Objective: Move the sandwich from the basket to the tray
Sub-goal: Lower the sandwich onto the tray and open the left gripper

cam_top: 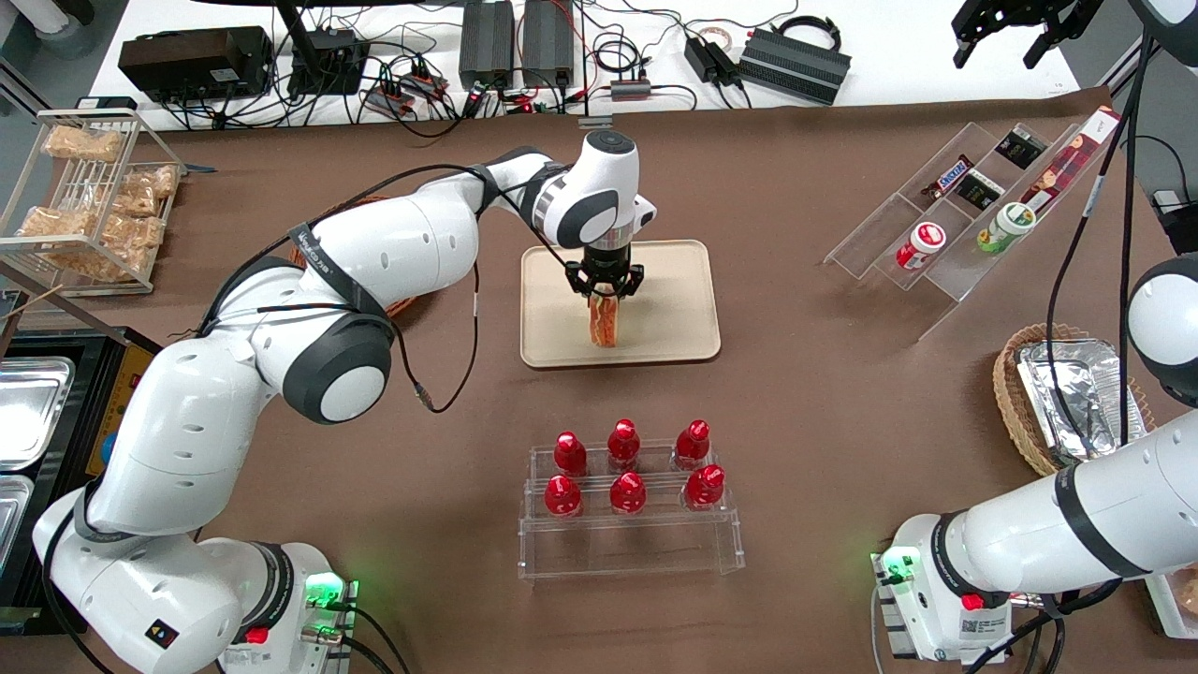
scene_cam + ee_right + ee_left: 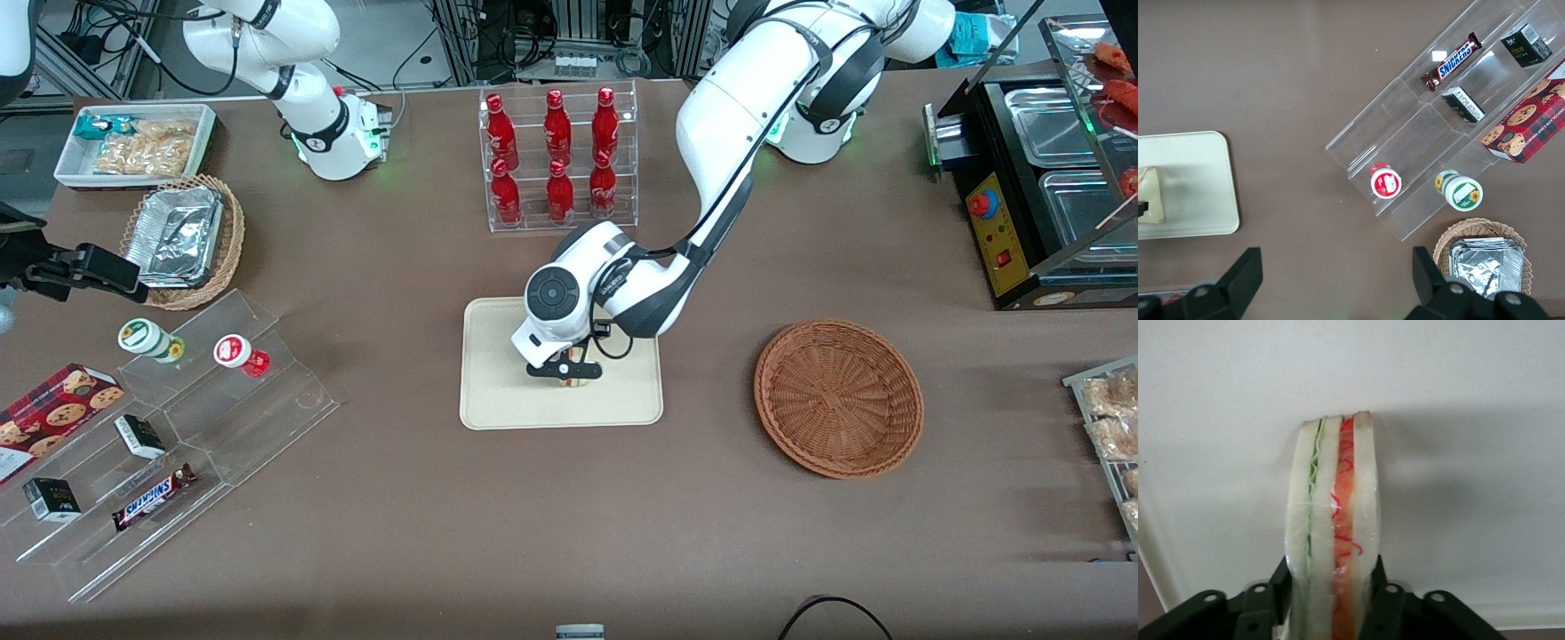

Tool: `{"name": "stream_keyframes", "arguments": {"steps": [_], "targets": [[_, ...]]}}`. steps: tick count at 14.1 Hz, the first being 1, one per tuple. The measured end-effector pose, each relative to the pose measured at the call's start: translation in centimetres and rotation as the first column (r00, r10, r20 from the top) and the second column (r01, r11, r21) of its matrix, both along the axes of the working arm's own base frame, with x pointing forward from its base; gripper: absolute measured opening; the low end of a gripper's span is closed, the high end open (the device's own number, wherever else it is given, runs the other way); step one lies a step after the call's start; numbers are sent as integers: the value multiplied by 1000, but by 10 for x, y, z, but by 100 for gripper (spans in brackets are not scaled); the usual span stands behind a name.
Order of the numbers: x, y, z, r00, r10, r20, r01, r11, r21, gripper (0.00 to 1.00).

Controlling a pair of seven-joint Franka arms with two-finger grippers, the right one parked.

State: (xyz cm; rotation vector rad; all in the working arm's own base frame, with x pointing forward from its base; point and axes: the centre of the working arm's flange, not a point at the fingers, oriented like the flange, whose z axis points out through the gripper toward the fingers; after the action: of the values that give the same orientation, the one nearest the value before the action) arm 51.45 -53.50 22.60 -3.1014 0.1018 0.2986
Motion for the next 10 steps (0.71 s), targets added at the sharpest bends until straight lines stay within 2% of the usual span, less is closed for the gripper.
{"name": "stream_keyframes", "arguments": {"steps": [4,5,7,10], "targets": [[12,3,56,999,11,38,-10,1000,-20,97],[20,15,80,999,24,39,-24,1000,-7,100],[45,59,130,996,76,36,-77,997,15,100],[75,140,191,993,104,49,-105,994,12,100]]}}
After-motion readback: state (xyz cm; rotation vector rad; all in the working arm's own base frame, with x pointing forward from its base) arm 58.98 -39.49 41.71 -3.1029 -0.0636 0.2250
